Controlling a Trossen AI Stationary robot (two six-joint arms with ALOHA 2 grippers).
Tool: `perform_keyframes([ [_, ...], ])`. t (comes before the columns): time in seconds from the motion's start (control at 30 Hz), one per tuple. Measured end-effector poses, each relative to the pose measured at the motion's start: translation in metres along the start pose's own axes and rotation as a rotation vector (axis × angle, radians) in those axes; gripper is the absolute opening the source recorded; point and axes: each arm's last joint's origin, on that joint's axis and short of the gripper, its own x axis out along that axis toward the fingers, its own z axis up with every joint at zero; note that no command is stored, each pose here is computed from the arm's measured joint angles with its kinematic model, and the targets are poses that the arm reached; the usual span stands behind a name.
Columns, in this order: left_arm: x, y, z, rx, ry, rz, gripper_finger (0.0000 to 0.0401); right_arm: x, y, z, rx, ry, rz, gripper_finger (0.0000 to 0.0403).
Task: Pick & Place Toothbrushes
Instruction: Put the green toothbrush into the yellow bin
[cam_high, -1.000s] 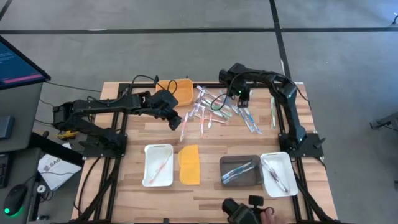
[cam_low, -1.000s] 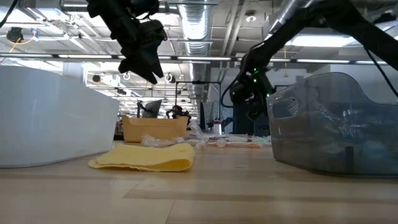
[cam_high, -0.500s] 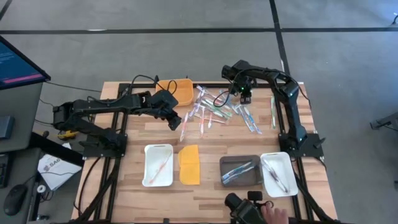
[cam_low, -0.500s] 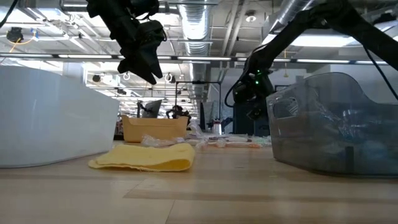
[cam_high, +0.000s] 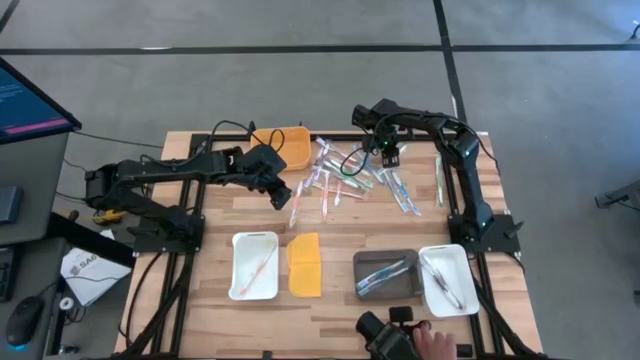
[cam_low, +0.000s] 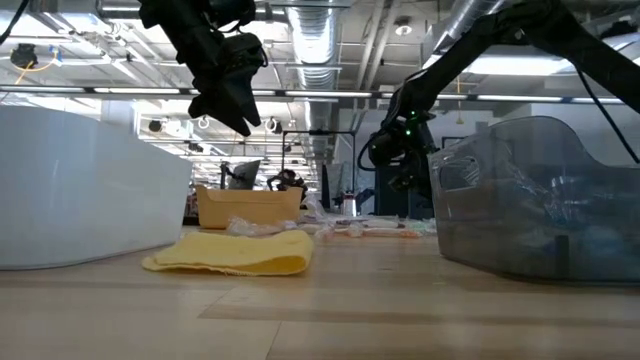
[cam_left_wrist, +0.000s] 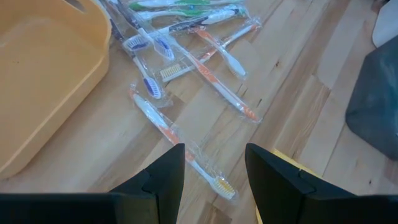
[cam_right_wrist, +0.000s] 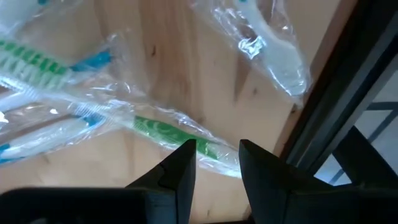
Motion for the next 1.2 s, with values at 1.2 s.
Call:
perform_keyframes([
  [1.2, 0.000, -0.007, -0.003, 0.019, 0.023, -0.054, 0.0163, 0.022, 0.031, -0.001, -0.092, 0.125, 0.077, 0.0222],
])
